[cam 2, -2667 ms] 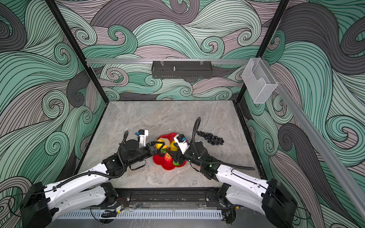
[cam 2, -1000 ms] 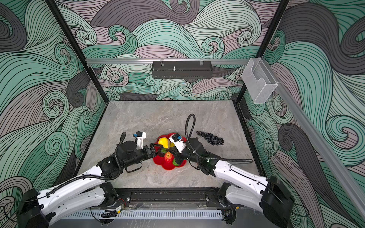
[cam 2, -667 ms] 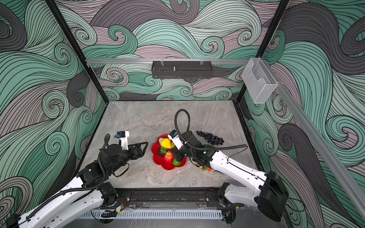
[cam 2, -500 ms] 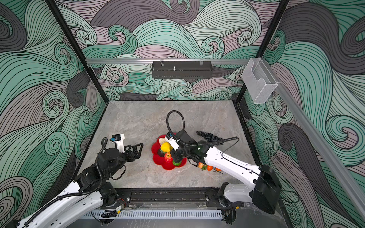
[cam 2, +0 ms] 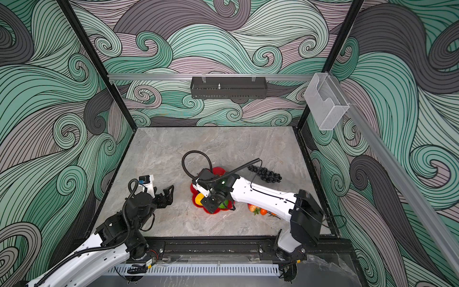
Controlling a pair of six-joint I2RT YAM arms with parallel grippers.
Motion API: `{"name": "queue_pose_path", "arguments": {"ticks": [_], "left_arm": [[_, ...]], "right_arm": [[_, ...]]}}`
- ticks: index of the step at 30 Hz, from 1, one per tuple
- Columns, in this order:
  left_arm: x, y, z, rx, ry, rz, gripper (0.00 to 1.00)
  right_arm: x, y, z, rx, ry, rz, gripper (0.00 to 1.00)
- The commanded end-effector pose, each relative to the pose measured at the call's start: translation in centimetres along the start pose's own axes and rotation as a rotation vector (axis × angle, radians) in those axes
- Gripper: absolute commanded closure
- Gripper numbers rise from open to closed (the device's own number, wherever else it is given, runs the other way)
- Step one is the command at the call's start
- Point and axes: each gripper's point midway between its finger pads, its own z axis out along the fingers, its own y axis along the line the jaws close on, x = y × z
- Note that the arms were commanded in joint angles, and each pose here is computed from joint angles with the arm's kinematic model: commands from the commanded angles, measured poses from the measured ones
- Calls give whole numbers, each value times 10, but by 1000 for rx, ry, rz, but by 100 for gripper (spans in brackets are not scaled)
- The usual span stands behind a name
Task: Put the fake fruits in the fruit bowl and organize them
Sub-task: 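Lower the yellow pear into the bowl beside the apple with the right gripper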
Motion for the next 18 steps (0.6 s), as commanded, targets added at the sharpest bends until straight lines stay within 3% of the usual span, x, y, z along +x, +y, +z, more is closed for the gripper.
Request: {"name": "queue_pose_path", "arguments": {"ticks": [1, 18], "left_arm": [[-1, 8, -2, -27, -19, 25, 10], [2, 8, -7, 21, -48, 18, 10]], "right_arm": [[3, -2, 0, 34, 58, 8, 100], [-7, -9, 20, 110, 199, 27, 100]]}}
